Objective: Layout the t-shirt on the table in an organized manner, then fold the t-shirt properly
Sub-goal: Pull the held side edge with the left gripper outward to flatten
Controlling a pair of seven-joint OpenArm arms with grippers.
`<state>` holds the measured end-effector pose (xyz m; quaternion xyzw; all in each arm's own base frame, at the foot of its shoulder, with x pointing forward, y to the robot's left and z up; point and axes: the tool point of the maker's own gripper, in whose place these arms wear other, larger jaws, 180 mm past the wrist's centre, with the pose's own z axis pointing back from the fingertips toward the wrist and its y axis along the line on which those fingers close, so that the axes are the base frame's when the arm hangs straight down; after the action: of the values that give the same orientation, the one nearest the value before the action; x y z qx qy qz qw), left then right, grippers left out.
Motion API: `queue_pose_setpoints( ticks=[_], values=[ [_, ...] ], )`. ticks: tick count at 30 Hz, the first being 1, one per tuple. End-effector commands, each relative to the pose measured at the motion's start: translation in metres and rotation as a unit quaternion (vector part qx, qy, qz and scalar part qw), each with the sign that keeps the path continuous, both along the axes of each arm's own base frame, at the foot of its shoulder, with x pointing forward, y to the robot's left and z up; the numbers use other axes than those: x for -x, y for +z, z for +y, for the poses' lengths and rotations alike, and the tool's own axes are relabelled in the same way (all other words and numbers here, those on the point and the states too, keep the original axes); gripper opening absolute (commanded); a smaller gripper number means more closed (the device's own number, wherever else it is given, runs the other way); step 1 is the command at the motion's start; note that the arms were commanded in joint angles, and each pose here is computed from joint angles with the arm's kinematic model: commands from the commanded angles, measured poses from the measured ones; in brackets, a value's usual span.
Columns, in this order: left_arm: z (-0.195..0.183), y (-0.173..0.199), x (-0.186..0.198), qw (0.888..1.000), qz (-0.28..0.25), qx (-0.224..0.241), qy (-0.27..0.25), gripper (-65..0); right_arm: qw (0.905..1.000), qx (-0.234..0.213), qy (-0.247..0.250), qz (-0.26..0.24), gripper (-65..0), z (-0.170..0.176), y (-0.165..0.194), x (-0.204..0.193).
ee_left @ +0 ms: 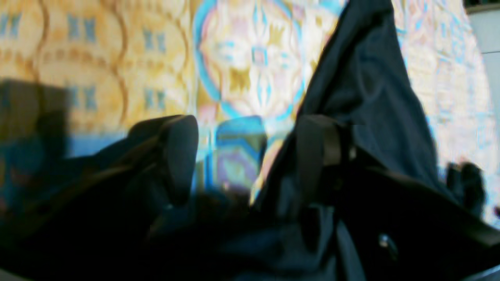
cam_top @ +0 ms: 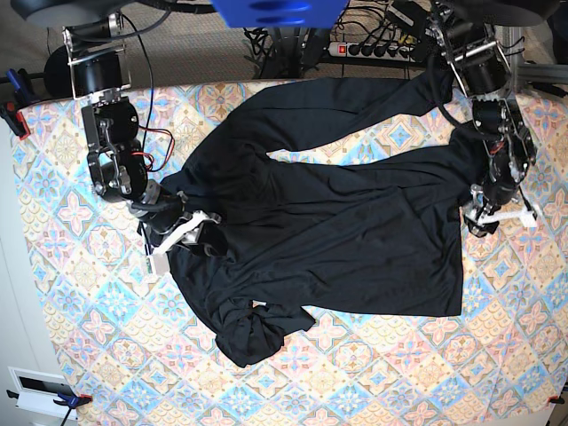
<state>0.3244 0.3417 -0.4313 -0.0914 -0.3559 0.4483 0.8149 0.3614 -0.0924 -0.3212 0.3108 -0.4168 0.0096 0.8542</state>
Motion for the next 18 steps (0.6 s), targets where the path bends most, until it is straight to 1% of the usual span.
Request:
queue_pose_setpoints(
  ticks=[1, 6, 7, 13, 16, 18],
  values=[
    [-0.005, -0.013, 0.007, 0.999, 0.037, 0.01, -0.002, -25.7, 0.9996, -0.005, 0.0, -0.026, -43.2, -0.001, 0.016, -0.007],
    [-0.02, -0.015, -0.008, 0.999, 0.038, 0.022, -0.017, -25.7, 0.9997, -0.005, 0.0, -0.022, -43.2, -0.001, 0.013, -0.005],
    [-0.028, -0.016, -0.011, 0.999, 0.036, 0.027, -0.023, -25.7, 0.9998, -0.005, -0.001, -0.019, -43.2, -0.002, 0.011, -0.003],
    [-0.064, -0.021, -0.021, 0.996, 0.047, 0.036, -0.073, -25.7, 0.9996, -0.006, 0.001, -0.028, -43.2, 0.0, 0.017, -0.003],
    [-0.084, -0.023, -0.023, 0.993, 0.044, 0.063, -0.087, -25.7, 0.9996, -0.006, 0.001, -0.028, -43.2, -0.001, 0.018, -0.004],
    [-0.093, -0.023, -0.023, 0.991, 0.043, 0.089, -0.092, -25.7, 0.9996, -0.006, 0.001, -0.028, -43.2, -0.001, 0.018, -0.004]
  ],
)
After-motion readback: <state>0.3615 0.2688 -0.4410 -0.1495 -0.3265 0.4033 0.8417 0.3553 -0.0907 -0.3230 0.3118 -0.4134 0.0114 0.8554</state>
